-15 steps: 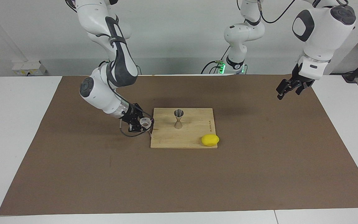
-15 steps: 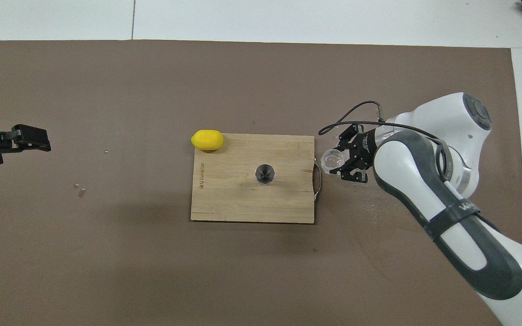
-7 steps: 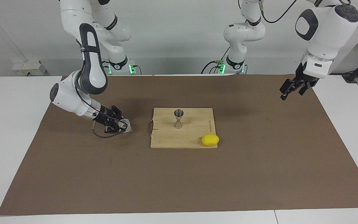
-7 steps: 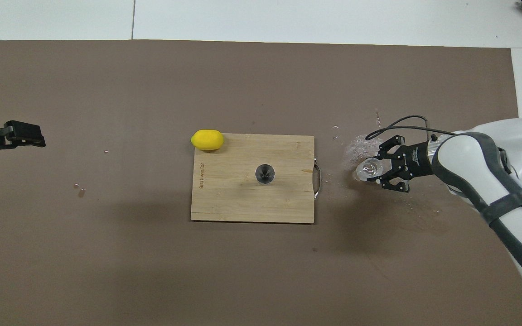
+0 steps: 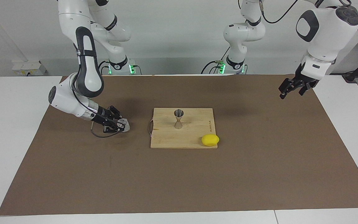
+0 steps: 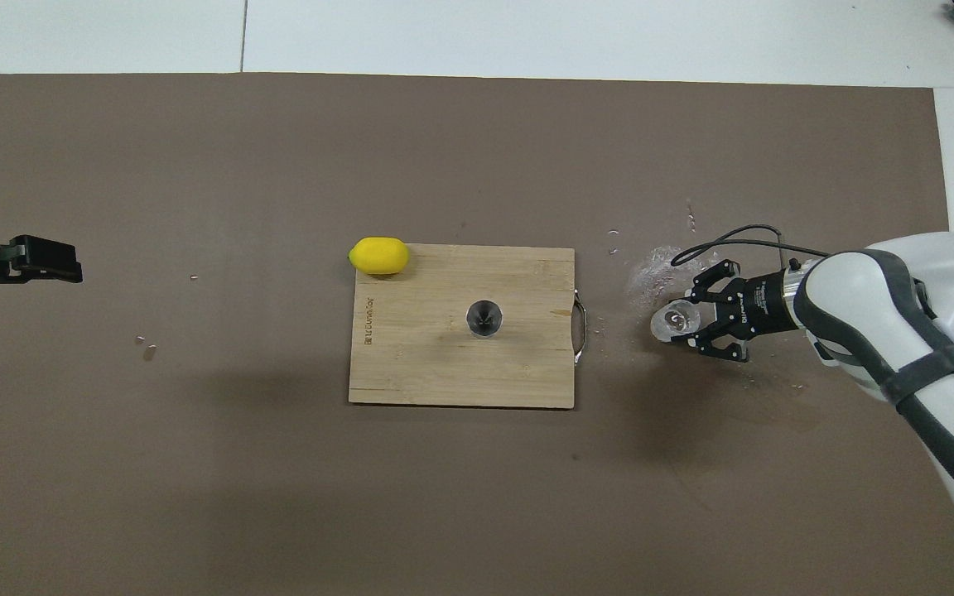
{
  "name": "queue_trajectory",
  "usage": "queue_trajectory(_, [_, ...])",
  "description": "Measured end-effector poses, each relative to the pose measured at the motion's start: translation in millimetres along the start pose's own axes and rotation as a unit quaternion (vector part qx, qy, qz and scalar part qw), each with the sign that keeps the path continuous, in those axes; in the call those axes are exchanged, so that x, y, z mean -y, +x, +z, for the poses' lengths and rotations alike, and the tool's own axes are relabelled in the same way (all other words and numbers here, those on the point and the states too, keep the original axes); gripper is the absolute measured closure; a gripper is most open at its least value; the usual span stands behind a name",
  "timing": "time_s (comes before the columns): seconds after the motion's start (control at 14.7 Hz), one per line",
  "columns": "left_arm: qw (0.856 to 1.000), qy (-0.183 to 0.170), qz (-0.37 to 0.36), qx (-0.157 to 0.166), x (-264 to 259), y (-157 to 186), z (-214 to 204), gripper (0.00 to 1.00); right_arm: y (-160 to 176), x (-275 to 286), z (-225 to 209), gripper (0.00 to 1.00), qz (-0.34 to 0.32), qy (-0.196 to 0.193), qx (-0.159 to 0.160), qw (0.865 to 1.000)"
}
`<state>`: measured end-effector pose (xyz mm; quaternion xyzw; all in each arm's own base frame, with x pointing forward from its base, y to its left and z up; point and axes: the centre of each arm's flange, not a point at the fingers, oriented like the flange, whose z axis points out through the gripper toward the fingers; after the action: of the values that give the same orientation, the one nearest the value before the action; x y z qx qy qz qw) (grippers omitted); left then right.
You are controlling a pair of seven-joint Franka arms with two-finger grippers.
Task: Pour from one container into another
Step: 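Carry the glass cup back and lower it to the table with the right gripper, then open the right gripper and draw it back from the glass cup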
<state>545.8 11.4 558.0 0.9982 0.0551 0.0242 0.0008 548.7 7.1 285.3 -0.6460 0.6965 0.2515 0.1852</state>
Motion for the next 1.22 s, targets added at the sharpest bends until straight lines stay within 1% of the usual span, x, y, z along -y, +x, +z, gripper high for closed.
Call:
queue_trajectory(0.27, [1.000, 0.000, 0.007, 0.001, -4.6, -0.1, 1.2, 0.00, 4.1, -2.8, 4.9, 0.49, 0.004, 0.004, -0.005, 1.000])
queue_trajectory(0.34, [1.000, 0.000, 0.009, 0.001, -5.8, -0.2, 1.2, 0.00, 4.3, -2.8, 4.9, 0.44, 0.004, 0.004, -0.006, 1.000])
queue_trajectory(0.41, [1.000, 0.000, 0.011, 0.001, -7.8, -0.4, 1.1, 0.00, 4.1, -2.8, 4.7, 0.36, 0.004, 0.004, -0.006, 1.000])
queue_trajectory(0.48, [1.000, 0.000, 0.015, 0.001, -11.0, -0.8, 1.1, 0.00, 3.7, -2.8, 4.1, 0.23, 0.004, 0.005, -0.006, 1.000])
queue_trajectory(0.61, [1.000, 0.000, 0.021, 0.001, -17.9, -1.5, 1.1, 0.00, 0.8, -2.8, 0.0, 0.03, 0.001, 0.009, -0.006, 1.000])
queue_trajectory(0.68, [1.000, -0.001, 0.023, 0.001, -19.8, -1.8, 1.1, 0.00, -2.1, -2.9, -4.2, 0.00, -0.002, 0.013, -0.006, 1.000])
queue_trajectory(0.82, [1.000, 0.000, 0.023, 0.002, -19.7, -1.9, 1.2, 0.00, -9.6, -3.5, -17.5, 0.00, -0.011, 0.024, -0.009, 1.000])
queue_trajectory(0.88, [1.000, 0.000, 0.022, 0.002, -18.9, -1.8, 1.2, 0.00, -13.4, -4.2, -25.9, 0.00, -0.020, 0.029, -0.017, 0.999])
queue_trajectory(1.09, [1.000, -0.001, 0.021, 0.002, -17.8, -1.8, 1.1, 0.00, -27.2, -8.4, -50.4, 0.00, -0.063, 0.034, -0.060, 0.996])
queue_trajectory(1.22, [1.000, -0.001, 0.021, 0.002, -17.8, -1.8, 1.1, 0.00, -39.7, -12.6, -62.7, 0.00, -0.100, 0.030, -0.096, 0.990])
